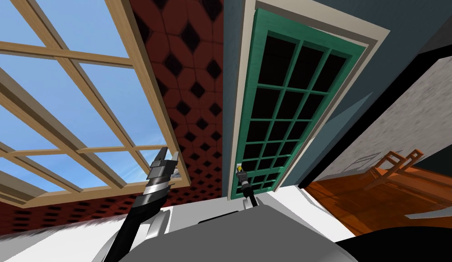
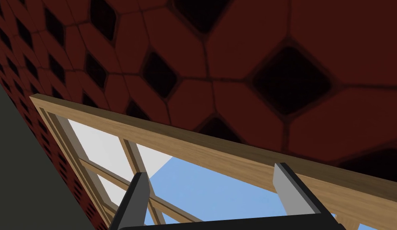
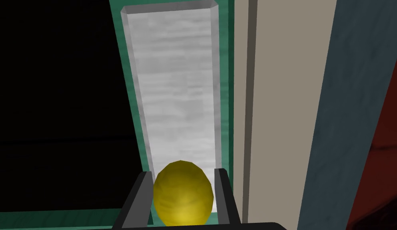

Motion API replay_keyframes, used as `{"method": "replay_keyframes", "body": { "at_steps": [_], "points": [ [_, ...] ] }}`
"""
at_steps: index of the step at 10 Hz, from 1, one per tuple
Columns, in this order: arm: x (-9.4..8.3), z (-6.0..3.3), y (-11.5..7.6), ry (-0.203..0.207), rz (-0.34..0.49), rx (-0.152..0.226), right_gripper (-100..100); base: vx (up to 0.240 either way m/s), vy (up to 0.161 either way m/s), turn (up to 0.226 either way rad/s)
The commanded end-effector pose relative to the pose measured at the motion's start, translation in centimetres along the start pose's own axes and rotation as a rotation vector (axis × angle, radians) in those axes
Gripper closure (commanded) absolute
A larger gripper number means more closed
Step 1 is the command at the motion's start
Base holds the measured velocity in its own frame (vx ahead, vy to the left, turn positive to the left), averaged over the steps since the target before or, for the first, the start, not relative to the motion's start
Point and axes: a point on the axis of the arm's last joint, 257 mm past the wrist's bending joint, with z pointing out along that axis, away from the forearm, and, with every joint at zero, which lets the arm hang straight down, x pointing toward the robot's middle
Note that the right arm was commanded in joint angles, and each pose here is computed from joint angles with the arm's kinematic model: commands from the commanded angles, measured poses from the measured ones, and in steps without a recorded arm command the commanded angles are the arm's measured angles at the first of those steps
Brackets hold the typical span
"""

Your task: Pull the door open

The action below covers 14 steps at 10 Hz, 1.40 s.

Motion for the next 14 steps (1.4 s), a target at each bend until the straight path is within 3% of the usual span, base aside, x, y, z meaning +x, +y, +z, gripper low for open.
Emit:
{"method": "replay_keyframes", "body": {
  "at_steps": [1, 5, 14],
  "points": [
    [0.2, -0.3, -1.2, 0.005, 0.032, 0.017, 100, -0.017, 0.004, 0.038],
    [0.4, -0.71, -2.4, 0.008, 0.09, 0.033, 100, -0.012, 0.005, 0.031],
    [0.7, -1.77, -5.4, 0.003, 0.312, 0.075, 100, -0.014, 0.005, 0.048]
  ]
}}
